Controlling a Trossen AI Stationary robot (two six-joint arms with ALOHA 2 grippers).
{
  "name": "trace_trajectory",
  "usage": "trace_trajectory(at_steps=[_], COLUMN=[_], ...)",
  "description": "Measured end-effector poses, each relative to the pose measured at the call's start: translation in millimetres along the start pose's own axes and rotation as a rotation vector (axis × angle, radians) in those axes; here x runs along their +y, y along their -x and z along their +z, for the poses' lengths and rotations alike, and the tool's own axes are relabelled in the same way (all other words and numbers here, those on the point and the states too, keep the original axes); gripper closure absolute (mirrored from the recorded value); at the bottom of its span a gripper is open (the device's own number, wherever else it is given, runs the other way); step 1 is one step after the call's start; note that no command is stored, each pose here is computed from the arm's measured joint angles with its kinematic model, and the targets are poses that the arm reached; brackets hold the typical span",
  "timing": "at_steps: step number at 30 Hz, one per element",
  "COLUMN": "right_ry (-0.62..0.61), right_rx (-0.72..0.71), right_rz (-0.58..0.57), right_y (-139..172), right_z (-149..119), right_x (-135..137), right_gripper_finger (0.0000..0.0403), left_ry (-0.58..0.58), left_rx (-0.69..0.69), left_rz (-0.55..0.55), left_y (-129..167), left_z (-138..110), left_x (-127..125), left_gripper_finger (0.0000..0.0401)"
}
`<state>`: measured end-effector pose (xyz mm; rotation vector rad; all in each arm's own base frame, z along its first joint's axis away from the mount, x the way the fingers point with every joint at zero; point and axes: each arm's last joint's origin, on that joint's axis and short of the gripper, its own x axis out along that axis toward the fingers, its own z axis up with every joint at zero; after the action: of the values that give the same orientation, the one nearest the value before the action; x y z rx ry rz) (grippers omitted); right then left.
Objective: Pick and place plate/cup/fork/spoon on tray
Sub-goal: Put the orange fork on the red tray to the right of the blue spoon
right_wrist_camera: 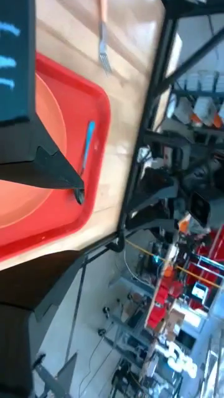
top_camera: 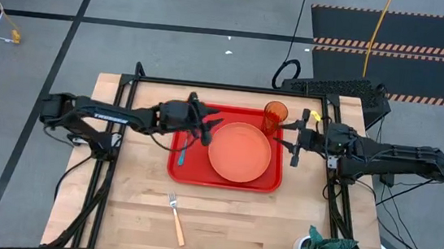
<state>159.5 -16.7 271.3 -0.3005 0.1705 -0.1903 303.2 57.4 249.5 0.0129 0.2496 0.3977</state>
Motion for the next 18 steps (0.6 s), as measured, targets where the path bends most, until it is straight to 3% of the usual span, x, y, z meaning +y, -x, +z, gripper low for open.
trace_trajectory(at_steps=[3,8,14,18], right_ry=[-0.05,-0.048,0.023,-0.15], right_rx=[-0.012,0.077,0.372,0.515], right_rz=[-0.035,-0.118,-0.013,0.146], right_y=[-6.3,-40.6,-111.6,-155.5], right_z=[0.9,10.9,54.6,81.4], right_x=[-0.2,-3.0,-6.2,-2.8], right_gripper_finger=[0.0239,0.0239,0.0239,0.0239], left_ry=[-0.003,0.027,0.073,0.115], left_rx=[-0.031,-0.312,-0.43,-0.413], left_rz=[0.033,0.05,-0.058,-0.047], left_y=[18.6,50.2,76.6,81.6], left_z=[-15.7,-25.6,-52.0,-60.4], left_x=[14.9,46.0,65.3,69.6], left_gripper_finger=[0.0247,0.0247,0.0247,0.0247])
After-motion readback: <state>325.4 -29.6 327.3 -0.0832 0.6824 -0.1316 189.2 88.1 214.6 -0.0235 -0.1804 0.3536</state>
